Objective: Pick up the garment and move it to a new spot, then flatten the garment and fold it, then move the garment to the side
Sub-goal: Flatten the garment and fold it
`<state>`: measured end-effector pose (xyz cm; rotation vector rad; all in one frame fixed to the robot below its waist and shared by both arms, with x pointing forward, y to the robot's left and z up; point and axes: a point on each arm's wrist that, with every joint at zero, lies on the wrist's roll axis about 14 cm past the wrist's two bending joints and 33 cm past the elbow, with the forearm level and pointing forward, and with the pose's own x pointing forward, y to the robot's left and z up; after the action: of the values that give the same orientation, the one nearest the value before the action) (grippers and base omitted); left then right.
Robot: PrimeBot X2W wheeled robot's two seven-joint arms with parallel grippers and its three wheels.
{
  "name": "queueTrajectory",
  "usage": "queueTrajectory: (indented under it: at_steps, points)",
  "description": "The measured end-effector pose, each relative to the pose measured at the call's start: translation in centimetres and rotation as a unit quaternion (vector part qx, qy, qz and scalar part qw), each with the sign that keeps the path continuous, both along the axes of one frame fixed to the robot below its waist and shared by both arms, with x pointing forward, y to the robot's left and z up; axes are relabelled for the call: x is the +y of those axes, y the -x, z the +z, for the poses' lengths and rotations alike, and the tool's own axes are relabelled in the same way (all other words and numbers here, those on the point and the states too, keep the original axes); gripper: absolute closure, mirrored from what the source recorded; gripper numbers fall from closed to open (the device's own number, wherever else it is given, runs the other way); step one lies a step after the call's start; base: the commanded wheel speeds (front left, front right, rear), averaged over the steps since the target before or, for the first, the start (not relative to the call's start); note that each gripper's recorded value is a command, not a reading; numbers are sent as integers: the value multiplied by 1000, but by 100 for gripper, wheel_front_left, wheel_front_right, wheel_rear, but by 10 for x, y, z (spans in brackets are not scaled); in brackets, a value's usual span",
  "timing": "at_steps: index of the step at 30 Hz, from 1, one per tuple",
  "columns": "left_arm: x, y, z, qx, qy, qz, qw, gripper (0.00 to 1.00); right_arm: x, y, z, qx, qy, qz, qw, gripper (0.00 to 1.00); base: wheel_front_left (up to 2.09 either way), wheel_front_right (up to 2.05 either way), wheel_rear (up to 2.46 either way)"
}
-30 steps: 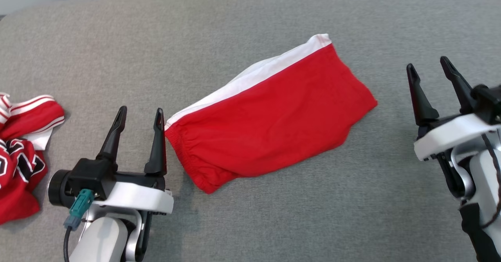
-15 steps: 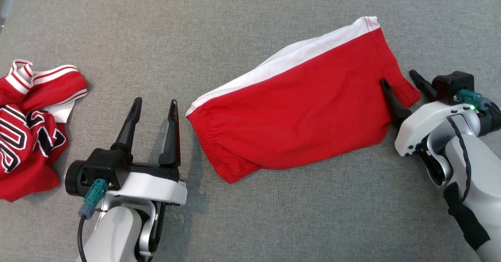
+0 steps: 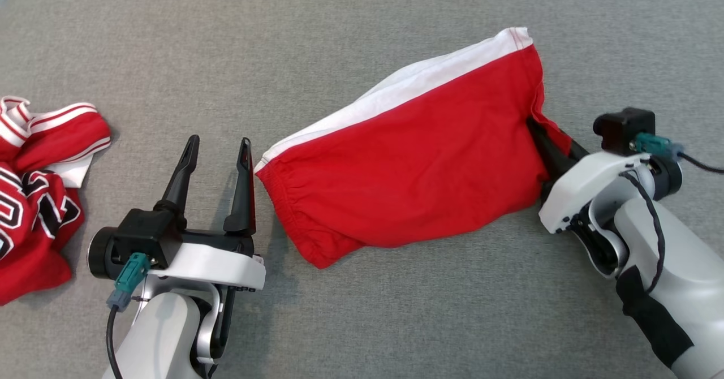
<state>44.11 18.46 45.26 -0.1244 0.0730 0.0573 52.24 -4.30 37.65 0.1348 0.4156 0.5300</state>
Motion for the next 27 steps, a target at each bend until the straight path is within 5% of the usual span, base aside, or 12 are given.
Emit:
queueTrajectory:
  at_steps: [9,20,27]
  points:
    - [-18,-6,4,-8,3,-30,1000,0,-63,24,-1,0,-42,-104,994,100,0,0,0]
    - [-53,-16,8,-10,8,-86,996,0,-152,80,-10,13,-60,-260,964,100,0,0,0]
    - [-64,-15,14,-12,7,-104,994,0,-157,85,7,-20,-57,-273,960,100,0,0,0]
